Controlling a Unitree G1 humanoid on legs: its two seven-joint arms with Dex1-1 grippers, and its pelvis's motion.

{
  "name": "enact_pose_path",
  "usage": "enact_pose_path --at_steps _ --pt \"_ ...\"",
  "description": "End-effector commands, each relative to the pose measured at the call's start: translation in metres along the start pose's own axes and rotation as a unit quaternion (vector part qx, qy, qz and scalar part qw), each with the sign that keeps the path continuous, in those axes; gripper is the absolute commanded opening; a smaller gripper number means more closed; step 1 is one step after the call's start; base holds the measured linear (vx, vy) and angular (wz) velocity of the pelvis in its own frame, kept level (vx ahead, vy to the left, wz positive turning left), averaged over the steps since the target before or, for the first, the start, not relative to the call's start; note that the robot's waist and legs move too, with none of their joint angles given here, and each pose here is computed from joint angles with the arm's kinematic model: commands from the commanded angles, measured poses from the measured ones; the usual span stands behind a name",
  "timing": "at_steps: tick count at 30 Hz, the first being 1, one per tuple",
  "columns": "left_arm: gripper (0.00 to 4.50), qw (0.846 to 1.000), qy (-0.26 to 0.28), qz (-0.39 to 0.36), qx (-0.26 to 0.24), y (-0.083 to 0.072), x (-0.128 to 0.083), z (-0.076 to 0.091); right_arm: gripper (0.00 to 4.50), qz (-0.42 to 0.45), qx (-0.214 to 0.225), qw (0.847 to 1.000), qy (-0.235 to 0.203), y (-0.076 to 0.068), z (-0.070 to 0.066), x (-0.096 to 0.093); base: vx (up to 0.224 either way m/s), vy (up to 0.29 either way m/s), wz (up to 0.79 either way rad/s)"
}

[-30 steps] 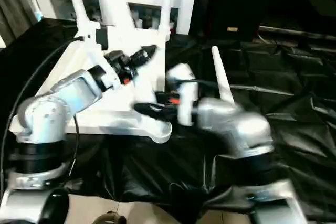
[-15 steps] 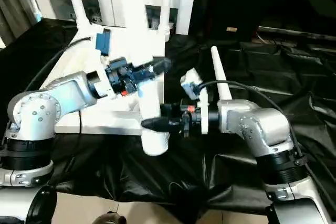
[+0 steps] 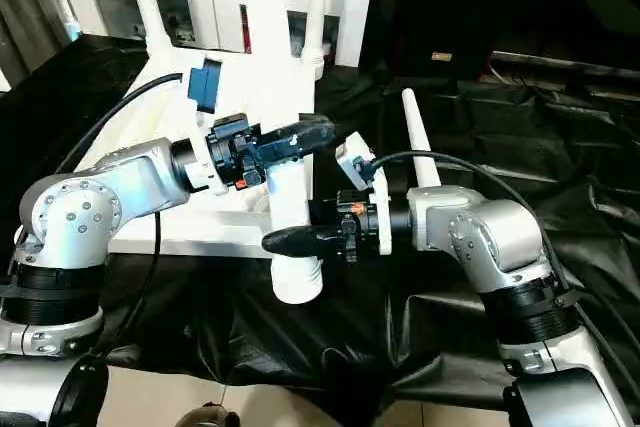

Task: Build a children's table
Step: Pick table leg

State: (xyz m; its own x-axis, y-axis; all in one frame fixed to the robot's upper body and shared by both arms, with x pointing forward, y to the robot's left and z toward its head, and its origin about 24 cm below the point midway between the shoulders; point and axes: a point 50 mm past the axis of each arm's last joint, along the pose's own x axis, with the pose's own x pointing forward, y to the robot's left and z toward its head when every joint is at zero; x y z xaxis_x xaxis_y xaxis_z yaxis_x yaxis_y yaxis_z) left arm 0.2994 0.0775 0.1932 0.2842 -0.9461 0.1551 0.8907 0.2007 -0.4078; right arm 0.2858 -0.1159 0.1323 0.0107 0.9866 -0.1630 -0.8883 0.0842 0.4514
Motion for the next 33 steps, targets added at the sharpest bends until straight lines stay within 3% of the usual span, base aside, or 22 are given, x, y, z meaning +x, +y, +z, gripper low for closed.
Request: enact_pose_path --at_steps 1,16,29,30,33 --pt "1.84 1.000 0.000 -0.023 0.016 -0.0076 0.0040 0.0060 3.17 -0.001 -0.004 1.000 0.008 -0.0002 0.0036 -0.0002 0.000 0.000 0.00" --pt "1.84 1.000 0.010 -0.021 0.016 -0.0063 0.0030 0.0037 3.17 0.016 -0.003 0.999 0.031 0.0012 -0.0009 0.0009 0.000 0.000 0.00" --pt "1.84 0.999 0.014 -0.029 0.015 -0.0072 0.0027 0.0051 3.17 0.013 0.000 1.000 0.021 -0.0009 -0.0017 0.0030 0.000 0.000 0.00" --pt "1.84 0.999 0.015 -0.029 0.015 -0.0072 0.0026 0.0052 2.88 0.012 0.000 1.000 0.020 -0.0010 -0.0017 0.0031 0.000 0.000 0.00" --pt "1.84 0.999 0.015 -0.031 0.015 -0.0071 0.0031 0.0051 2.77 0.012 0.002 1.000 0.018 -0.0010 -0.0020 0.0033 0.000 0.000 0.00"
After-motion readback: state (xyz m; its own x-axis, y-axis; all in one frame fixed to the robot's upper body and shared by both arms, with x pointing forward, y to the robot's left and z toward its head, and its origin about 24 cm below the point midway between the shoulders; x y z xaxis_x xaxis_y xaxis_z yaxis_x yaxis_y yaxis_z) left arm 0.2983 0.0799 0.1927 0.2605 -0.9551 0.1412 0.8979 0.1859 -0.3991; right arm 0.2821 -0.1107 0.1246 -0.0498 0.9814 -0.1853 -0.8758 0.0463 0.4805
